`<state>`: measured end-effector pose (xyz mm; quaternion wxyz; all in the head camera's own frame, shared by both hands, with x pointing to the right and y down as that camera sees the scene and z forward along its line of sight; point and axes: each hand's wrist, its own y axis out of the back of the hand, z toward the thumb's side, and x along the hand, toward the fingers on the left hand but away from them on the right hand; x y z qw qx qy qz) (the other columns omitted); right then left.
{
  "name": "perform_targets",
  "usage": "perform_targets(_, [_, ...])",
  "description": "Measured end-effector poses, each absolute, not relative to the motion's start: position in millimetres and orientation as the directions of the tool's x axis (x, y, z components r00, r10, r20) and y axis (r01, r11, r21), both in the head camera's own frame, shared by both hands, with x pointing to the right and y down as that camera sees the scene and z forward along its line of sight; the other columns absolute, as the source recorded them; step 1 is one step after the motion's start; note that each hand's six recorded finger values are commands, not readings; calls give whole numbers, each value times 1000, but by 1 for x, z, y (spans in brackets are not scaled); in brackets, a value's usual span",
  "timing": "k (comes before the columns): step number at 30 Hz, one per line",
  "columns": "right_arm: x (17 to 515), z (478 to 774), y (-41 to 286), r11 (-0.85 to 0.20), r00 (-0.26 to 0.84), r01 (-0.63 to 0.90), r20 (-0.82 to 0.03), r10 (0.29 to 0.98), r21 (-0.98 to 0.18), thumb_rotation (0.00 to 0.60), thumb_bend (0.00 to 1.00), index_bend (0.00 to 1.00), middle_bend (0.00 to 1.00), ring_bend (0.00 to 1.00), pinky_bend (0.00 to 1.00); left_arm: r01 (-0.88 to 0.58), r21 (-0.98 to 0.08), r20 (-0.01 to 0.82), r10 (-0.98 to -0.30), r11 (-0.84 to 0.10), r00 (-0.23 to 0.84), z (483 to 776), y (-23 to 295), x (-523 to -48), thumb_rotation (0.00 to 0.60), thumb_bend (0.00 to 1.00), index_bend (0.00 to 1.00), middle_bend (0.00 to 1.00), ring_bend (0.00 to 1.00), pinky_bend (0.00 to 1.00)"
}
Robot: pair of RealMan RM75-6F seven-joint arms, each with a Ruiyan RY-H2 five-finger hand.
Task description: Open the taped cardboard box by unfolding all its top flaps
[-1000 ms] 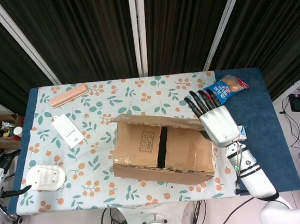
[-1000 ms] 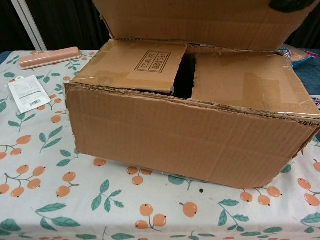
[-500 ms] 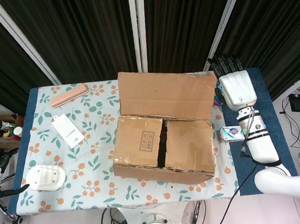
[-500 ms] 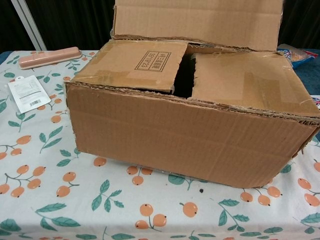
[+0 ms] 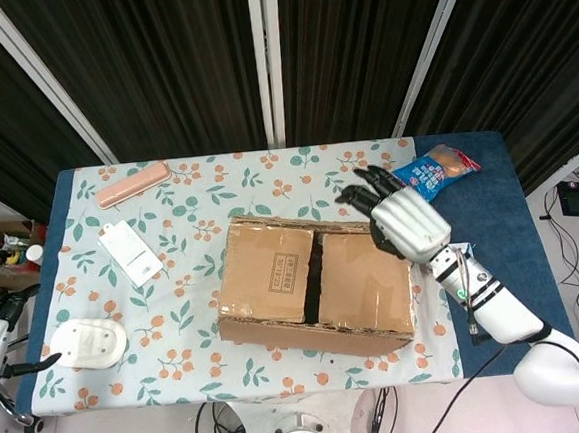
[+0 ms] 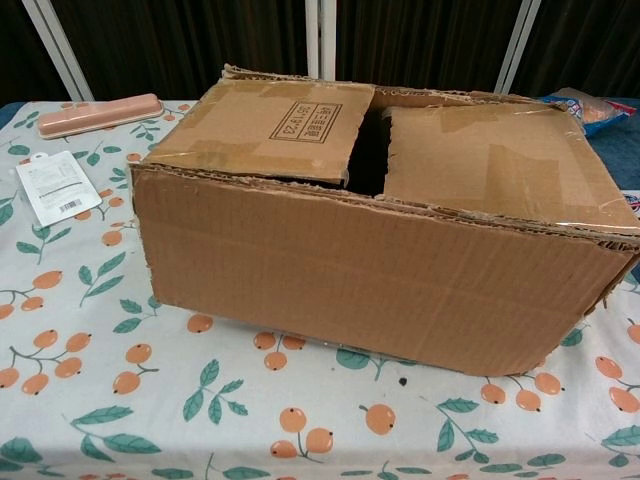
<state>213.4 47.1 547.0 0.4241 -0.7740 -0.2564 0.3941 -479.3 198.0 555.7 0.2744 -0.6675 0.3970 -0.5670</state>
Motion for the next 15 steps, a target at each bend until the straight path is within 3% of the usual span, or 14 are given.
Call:
perform_targets(8, [205,575,85,-621,645,-63,-506,572,-782,600,994,447,316,0,0,-220,-817,538,-842,-533,40,555,197,-480,525,54,89,145,118,180])
perform_targets(15, [195,596,101,-649,675,-88,-525,519,-755,600,994,406,277,0,0,-221,-816,540,-841,-534,36,555,198,-482,526,54,89,145,118,180])
